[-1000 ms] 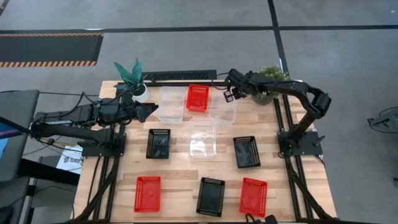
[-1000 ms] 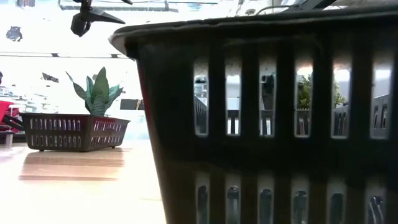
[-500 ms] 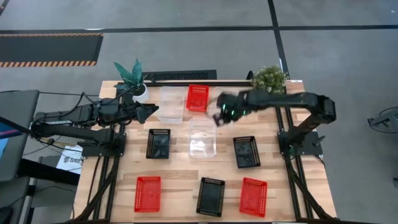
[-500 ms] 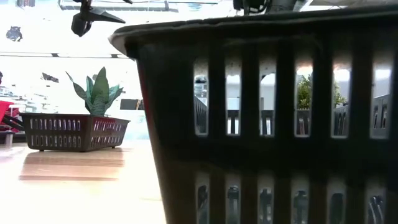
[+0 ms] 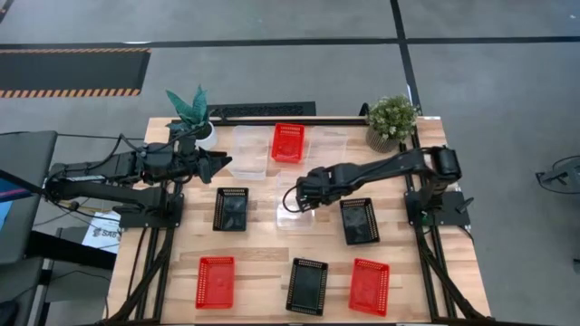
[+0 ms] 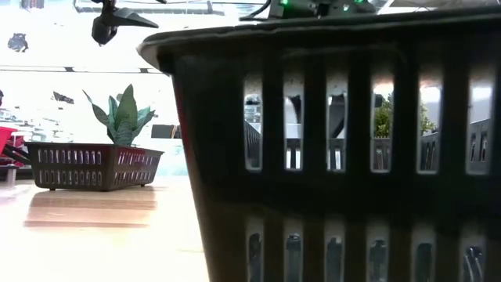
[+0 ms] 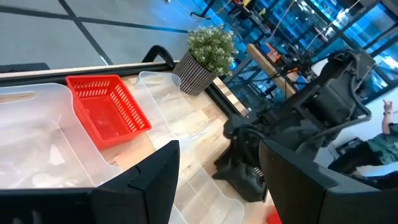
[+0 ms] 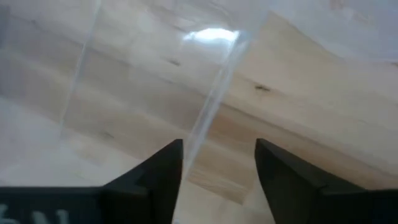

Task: Stack baskets by color
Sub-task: Stack the bottom transparent bin on the top right transparent bin

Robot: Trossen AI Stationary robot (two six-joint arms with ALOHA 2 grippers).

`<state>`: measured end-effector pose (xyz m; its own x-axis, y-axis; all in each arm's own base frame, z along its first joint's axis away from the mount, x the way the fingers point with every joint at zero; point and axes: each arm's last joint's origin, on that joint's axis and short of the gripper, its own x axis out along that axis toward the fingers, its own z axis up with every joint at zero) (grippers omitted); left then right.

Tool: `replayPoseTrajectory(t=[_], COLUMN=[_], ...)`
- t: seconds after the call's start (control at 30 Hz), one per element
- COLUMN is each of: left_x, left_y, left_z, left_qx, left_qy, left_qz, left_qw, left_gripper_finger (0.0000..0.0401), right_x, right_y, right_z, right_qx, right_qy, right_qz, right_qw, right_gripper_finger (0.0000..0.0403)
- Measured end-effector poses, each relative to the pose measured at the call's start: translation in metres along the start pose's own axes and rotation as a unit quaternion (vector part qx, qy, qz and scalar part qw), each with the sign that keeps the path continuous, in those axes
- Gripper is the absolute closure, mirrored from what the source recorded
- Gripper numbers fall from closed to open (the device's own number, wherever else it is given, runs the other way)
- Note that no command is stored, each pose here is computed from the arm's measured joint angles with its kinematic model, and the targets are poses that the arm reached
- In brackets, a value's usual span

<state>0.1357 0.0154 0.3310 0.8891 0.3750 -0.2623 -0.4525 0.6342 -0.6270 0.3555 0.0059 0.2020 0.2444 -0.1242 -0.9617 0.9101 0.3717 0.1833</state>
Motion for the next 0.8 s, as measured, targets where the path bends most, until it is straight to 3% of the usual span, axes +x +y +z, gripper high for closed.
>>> replayPoseTrajectory(t=[0.13,0.27,0.37,0.57,0.8], left_x=[0.000,0.000,0.000,0.000,0.000], left_y=[0.001,0.001,0.001,0.001,0.001], left_z=[-0.001,-0.001,-0.001,-0.001,-0.001], left_qx=[0.001,0.003,0.003,0.003,0.003], left_qy=[0.002,0.005,0.005,0.005,0.006], left_qz=[0.003,0.005,0.006,0.006,0.007], left_qw=[1.000,1.000,1.000,1.000,1.000], left_gripper_finger=[0.0192,0.0192,0.0192,0.0192,0.0192], right_x=[0.012,0.033,0.039,0.047,0.029], right_y=[0.003,0.007,0.008,0.009,0.013], right_z=[-0.001,-0.002,-0.002,-0.003,-0.003], right_qx=[0.005,-0.001,-0.001,-0.020,-0.031], right_qy=[0.002,0.006,0.006,0.021,0.028], right_qz=[-0.007,-0.017,-0.017,-0.018,0.006], right_qw=[1.000,1.000,1.000,0.999,0.999], right_gripper_finger=[0.0159,0.0179,0.0226,0.0382,0.0397])
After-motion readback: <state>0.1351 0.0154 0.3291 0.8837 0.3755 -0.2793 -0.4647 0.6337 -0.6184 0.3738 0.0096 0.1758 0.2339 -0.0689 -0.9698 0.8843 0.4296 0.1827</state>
